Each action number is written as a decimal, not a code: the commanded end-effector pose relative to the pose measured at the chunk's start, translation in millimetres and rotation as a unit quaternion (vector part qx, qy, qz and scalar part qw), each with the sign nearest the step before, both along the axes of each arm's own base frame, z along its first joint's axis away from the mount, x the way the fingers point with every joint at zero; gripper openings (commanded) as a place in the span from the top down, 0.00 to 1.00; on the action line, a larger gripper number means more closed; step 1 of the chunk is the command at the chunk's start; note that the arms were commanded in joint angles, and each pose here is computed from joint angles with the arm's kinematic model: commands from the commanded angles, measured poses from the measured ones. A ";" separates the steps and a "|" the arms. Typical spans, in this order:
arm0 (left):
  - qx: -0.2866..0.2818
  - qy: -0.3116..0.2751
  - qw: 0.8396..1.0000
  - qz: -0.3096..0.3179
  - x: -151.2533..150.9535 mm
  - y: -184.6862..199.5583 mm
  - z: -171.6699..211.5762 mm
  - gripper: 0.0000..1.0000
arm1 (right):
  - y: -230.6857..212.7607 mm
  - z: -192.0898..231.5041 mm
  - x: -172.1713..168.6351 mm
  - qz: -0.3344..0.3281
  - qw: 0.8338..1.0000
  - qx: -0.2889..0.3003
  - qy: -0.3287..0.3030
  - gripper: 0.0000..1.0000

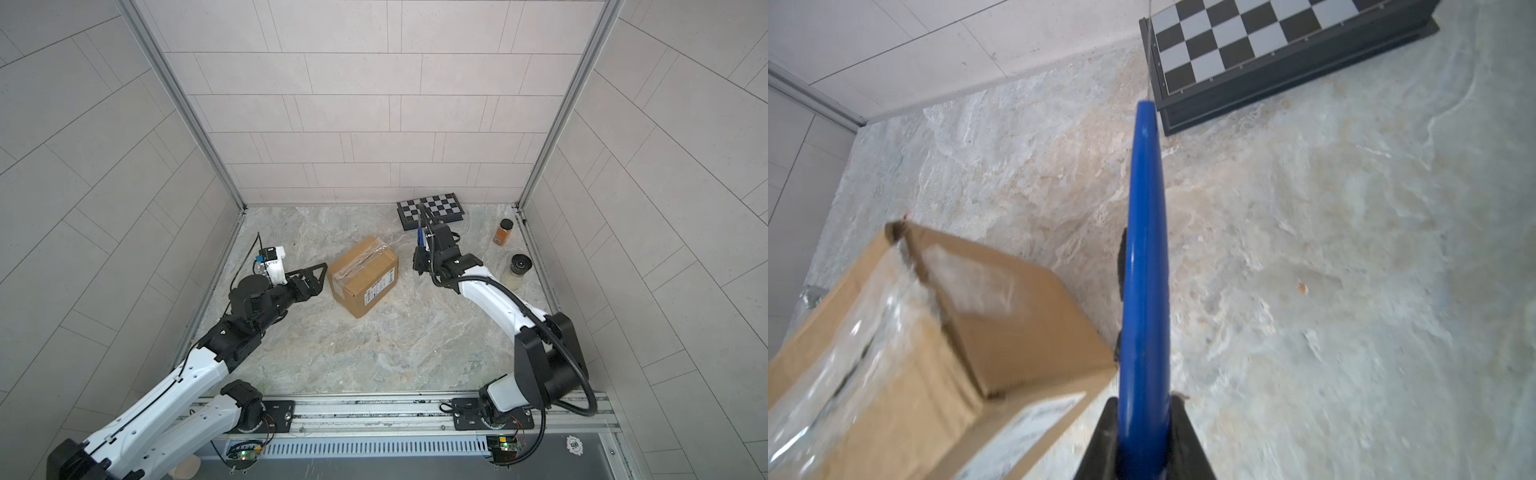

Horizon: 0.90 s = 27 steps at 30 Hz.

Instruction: Unpack the express box

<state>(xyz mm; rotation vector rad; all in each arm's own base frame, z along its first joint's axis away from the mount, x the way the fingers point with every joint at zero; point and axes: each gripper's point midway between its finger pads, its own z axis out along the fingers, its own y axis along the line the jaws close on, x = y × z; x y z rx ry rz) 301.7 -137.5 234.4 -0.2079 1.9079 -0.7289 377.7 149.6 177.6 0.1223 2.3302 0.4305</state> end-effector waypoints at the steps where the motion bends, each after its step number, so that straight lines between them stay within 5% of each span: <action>1: 0.032 0.007 0.999 -0.004 16.7 2.1 -1.0 0.00 | 3.5 -4.9 -30.6 0.002 1.000 0.008 0.003 1.00; 10: -0.008 0.020 0.997 -0.074 50.6 -44.0 -11.3 0.00 | 54.7 -10.4 -35.5 0.049 0.998 0.030 0.002 1.00; 20: -0.037 0.019 0.991 -0.126 2.8 -72.5 -22.8 0.00 | 118.4 -16.5 33.7 0.111 0.993 0.028 0.010 1.00; 27: -0.042 0.025 0.995 -0.092 -14.5 -53.7 -29.8 0.00 | 132.1 -8.7 54.9 0.124 0.992 0.020 0.015 1.00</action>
